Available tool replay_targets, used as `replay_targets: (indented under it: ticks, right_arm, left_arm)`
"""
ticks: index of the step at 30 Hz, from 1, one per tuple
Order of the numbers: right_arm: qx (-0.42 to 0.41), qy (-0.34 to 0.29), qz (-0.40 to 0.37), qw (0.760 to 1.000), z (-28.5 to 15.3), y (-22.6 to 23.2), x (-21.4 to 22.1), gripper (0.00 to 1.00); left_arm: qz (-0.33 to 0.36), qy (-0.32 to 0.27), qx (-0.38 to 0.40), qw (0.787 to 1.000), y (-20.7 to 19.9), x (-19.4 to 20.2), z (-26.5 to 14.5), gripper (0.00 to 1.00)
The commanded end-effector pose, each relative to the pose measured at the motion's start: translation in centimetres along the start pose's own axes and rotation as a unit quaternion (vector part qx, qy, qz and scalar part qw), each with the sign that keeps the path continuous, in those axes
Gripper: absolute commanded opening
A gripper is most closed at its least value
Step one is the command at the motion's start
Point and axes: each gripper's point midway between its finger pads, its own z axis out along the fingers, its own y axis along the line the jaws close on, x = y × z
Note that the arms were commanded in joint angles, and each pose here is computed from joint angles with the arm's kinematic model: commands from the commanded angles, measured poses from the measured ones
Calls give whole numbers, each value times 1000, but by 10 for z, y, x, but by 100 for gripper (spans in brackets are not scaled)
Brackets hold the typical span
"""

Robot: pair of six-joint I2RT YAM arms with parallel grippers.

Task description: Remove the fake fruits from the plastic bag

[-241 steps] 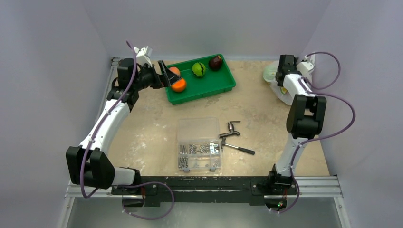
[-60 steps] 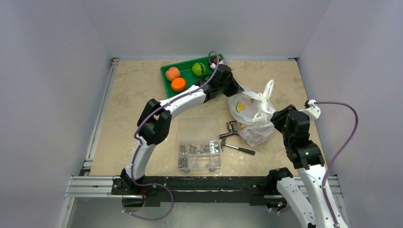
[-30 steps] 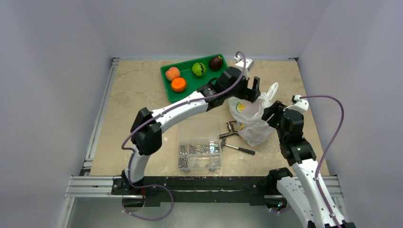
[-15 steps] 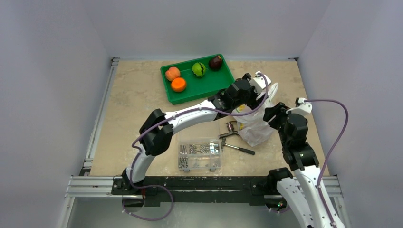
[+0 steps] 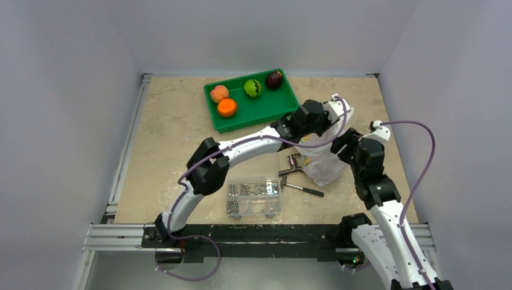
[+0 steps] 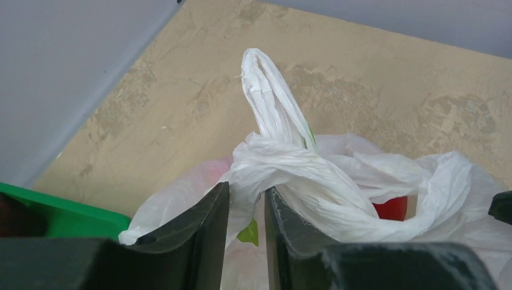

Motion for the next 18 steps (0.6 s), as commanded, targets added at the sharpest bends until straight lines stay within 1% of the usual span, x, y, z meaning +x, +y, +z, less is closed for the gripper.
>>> replay_targets:
  ticks: [1,3,5,7,10,13,16,18]
  right_arm:
    - [42,-36,43,998,-5,-7,-24,63]
    - [43,-38,58,997,-5,-7,-24,66]
    - [44,-36,75,996,-5,-5,-24,72]
    - [35,-29,89,995,-3,1,-24,75]
    - [36,-19,101,994,3,7,-25,76]
    - [35,-19,95,995,11,12,-29,77]
    - [31,-20,80,996,18,17,-34,74]
    - [18,-7,63,998,23,23,-31,68]
  left_arm:
    - [-23,-28,-4,999,9,-21,2,18]
    - [-36,-30,3,999,8,-25,-1,10]
    - [-51,-31,2,998,8,-29,-7,0]
    - [-69,-41,1,997,9,-35,-15,0]
    - [-101,-47,8,994,7,-39,-28,0]
    - [-130,-58,8,990,7,-47,-41,0]
    - [-152,-66,-8,986,12,-50,-50,0]
    - [-166,-68,-16,984,15,-52,-53,0]
